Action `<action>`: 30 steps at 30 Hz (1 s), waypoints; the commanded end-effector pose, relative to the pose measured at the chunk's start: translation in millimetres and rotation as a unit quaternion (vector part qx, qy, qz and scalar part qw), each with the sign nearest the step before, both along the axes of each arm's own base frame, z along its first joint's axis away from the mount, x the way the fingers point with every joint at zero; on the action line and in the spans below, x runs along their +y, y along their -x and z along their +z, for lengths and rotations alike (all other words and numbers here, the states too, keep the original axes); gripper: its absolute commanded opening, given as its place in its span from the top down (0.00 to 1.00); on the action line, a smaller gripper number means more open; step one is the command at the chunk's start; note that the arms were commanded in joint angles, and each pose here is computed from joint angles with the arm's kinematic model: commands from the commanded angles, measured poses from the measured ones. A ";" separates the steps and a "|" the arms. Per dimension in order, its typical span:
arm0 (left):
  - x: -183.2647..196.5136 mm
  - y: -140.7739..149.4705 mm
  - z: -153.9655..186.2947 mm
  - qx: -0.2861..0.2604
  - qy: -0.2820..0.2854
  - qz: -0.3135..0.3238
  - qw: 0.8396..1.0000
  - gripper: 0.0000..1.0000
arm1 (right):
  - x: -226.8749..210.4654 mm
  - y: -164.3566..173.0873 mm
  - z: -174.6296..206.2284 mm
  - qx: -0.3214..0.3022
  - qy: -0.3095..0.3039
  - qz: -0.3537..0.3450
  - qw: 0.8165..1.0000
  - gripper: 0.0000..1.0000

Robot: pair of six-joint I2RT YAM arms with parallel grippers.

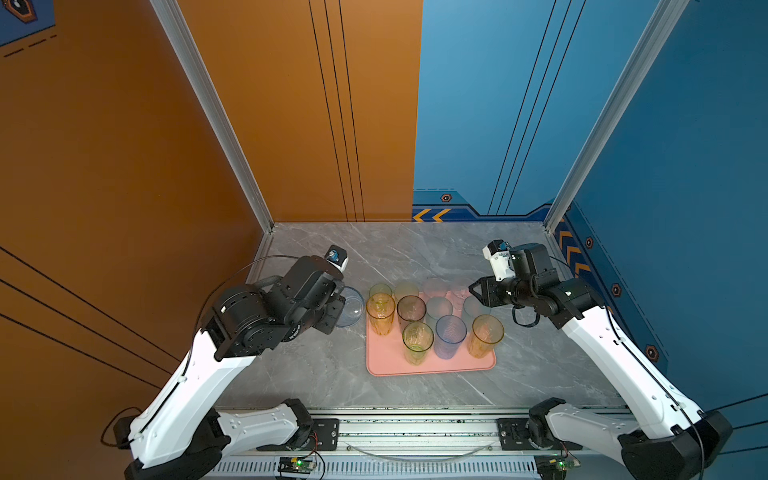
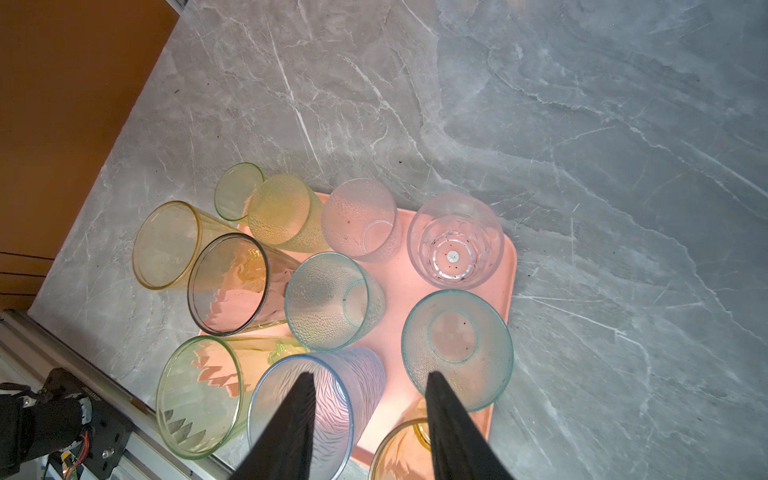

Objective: Place the glasses into the tray
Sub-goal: Place the glass on the tray.

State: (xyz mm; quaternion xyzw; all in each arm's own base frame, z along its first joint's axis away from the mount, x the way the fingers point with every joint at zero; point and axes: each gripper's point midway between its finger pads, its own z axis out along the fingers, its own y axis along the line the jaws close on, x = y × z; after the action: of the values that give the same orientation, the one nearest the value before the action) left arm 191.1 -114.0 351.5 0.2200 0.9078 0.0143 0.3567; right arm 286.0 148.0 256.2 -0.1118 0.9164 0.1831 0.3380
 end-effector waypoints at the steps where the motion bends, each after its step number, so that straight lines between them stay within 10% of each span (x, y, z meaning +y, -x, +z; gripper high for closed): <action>1: -9.6 18.3 -29.0 0.070 -0.012 -0.008 0.997 1.00 | -11.4 5.1 15.0 -0.013 0.001 -0.028 1.000 0.57; 12: -63.4 23.8 -118.2 0.186 -0.010 -0.044 0.982 1.00 | -22.3 4.4 19.9 -0.017 -0.004 -0.052 0.999 0.57; 30: -78.7 -11.3 -181.3 0.216 0.003 -0.035 0.976 1.00 | -24.3 3.2 13.3 -0.008 0.004 -0.055 0.998 0.57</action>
State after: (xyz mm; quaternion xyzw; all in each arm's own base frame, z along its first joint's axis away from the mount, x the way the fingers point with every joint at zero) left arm 197.7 -188.1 172.8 0.2420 0.9577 -0.0341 0.1519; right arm 285.1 130.6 267.3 -0.0781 0.9154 0.1685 0.3571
